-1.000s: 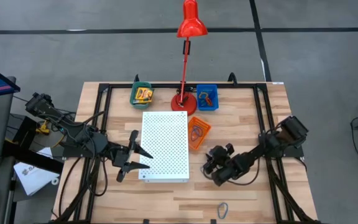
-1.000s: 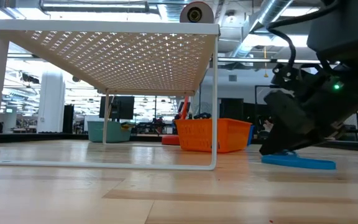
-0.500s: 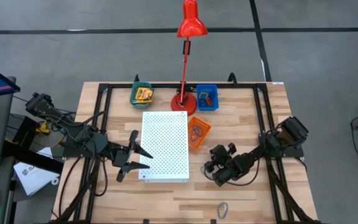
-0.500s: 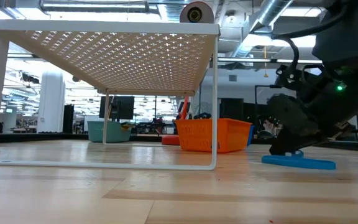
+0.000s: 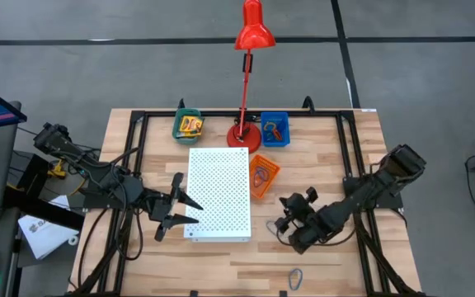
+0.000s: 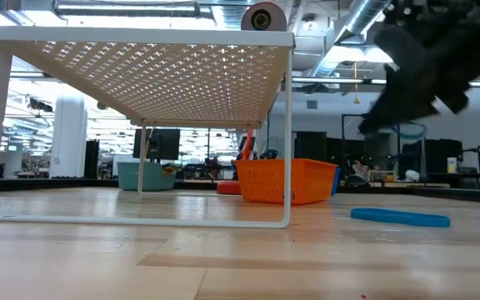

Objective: Pick & Place Office Desk Supplies
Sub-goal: Put the blue rubber band into the orange bin

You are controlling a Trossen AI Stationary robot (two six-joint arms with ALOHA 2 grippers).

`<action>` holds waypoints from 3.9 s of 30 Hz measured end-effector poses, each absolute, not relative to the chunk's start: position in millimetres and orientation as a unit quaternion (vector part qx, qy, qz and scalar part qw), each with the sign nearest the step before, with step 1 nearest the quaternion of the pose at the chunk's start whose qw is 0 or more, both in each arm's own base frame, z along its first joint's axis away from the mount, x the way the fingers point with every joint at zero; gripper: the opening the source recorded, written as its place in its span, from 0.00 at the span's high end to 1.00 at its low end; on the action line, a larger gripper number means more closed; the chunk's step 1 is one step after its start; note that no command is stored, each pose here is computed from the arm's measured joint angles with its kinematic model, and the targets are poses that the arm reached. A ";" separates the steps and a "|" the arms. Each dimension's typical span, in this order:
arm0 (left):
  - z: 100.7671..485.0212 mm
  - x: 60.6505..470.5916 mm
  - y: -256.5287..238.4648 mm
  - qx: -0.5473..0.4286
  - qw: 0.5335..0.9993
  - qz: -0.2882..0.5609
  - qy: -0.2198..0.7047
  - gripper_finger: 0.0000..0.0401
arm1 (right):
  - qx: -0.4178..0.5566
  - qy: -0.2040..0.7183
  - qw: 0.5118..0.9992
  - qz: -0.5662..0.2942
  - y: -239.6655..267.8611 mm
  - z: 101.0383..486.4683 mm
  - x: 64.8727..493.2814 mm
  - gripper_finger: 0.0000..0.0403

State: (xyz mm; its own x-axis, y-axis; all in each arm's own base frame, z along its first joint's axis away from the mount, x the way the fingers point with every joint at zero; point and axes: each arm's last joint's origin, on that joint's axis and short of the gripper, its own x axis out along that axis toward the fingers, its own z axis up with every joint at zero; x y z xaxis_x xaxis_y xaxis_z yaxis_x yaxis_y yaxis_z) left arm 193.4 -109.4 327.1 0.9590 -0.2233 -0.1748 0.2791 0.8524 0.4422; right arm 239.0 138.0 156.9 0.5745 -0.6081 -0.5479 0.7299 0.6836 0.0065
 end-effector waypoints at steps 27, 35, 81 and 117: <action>322.4 192.6 -109.0 0.248 0.956 -0.137 0.080 0.59 | 0.053 0.262 0.916 -0.301 -0.6 203.6 301.0 1.00; 322.4 192.6 -108.9 0.248 0.956 -0.135 0.081 0.59 | 0.111 0.253 0.919 -0.281 -18.1 172.6 285.7 1.00; 321.1 192.2 -108.8 0.251 0.954 -0.138 0.087 0.59 | 0.213 0.263 0.903 -0.263 114.1 149.0 231.7 0.65; 326.9 193.3 -109.3 0.239 0.960 -0.131 0.060 0.59 | 0.188 0.314 0.889 -0.276 225.0 118.6 183.2 0.66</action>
